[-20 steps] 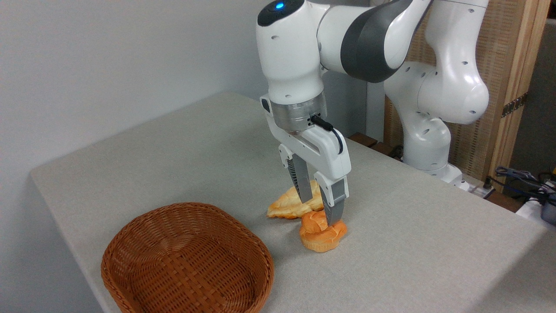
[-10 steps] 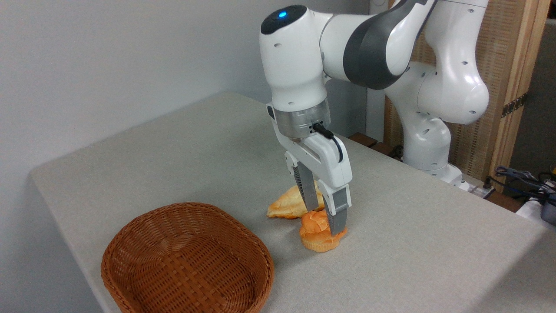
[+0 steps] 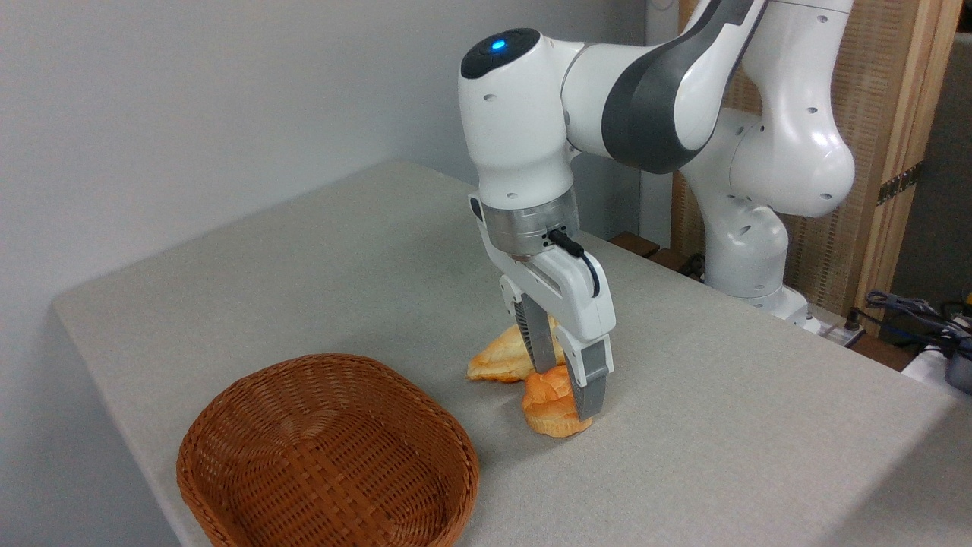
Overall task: Put bread into the basket
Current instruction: 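Lower the gripper around the orange bun and close on it, then lift the orange bun and carry it over the wicker basket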
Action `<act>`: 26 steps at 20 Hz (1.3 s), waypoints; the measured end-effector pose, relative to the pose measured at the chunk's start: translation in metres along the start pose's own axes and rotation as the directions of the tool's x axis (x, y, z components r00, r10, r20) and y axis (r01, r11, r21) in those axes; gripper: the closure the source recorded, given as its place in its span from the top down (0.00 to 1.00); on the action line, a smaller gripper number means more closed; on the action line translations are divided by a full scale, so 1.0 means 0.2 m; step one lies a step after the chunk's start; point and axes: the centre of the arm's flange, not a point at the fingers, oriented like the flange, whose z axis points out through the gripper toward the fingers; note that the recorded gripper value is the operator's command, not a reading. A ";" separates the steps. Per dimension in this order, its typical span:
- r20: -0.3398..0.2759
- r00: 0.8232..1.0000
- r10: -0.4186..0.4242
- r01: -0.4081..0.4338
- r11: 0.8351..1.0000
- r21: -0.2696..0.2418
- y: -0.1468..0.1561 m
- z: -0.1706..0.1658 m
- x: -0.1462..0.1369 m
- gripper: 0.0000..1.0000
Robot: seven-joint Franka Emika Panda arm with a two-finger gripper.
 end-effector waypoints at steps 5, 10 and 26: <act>0.001 1.000 0.002 -0.002 1.000 -0.002 0.00 0.01 0.00 0.36; 0.002 1.000 0.007 -0.007 1.000 -0.002 0.01 0.01 0.01 0.32; -0.041 0.999 -0.016 0.017 1.000 0.019 -0.06 -0.26 0.03 0.33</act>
